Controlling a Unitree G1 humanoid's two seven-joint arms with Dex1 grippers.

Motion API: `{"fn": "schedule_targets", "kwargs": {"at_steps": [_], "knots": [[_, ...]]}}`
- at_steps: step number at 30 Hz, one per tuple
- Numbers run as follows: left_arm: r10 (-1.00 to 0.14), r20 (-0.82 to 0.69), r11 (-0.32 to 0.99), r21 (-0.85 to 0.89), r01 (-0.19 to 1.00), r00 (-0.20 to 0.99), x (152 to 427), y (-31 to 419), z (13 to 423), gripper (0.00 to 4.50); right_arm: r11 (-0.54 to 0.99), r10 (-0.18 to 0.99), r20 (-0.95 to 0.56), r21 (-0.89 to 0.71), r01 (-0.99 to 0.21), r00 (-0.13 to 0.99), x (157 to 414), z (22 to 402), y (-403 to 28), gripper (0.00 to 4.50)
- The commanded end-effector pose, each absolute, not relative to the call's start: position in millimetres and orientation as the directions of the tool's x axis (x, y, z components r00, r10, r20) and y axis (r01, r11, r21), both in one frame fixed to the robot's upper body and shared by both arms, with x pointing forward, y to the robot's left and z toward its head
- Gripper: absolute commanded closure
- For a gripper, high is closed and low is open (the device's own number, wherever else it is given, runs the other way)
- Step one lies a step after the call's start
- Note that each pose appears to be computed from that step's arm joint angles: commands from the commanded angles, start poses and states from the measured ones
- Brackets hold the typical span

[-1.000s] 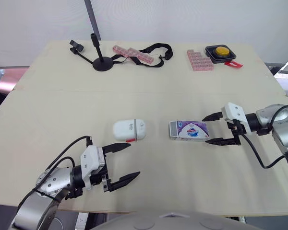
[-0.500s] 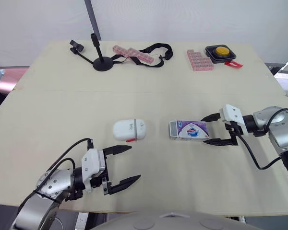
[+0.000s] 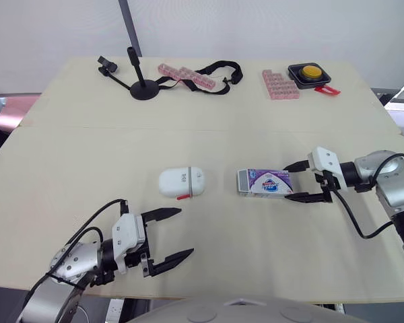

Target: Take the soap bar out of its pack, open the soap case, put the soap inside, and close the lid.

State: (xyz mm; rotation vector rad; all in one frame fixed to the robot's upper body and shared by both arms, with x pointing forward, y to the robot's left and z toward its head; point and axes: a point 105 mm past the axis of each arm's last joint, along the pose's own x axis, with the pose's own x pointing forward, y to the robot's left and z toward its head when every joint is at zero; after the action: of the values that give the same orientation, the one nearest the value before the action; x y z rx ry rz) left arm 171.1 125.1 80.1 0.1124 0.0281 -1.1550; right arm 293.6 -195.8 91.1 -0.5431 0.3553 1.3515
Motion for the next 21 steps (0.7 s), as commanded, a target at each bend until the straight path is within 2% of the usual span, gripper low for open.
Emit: {"fn": "schedule_targets", "kwargs": {"at_steps": [1,2,6,21], "knots": [[-0.915,-0.070,0.391,0.093,0.916,0.398,169,125,81,0.00,0.120,0.820,-0.532,-0.201,-0.972,0.211,297,101,-196,0.55],[-0.915,-0.070,0.391,0.092,0.916,0.397,169,125,80,0.00,0.120,0.821,-0.531,-0.199,-0.973,0.210,297,101,-196,0.55],[-0.915,-0.069,0.390,0.093,0.916,0.397,168,126,78,0.00,0.123,0.821,-0.529,-0.204,-0.971,0.215,298,102,-196,1.68],[-0.919,-0.047,0.386,0.110,0.916,0.392,169,123,84,0.00,0.103,0.826,-0.516,-0.257,-0.961,0.226,300,121,-193,1.68]]}}
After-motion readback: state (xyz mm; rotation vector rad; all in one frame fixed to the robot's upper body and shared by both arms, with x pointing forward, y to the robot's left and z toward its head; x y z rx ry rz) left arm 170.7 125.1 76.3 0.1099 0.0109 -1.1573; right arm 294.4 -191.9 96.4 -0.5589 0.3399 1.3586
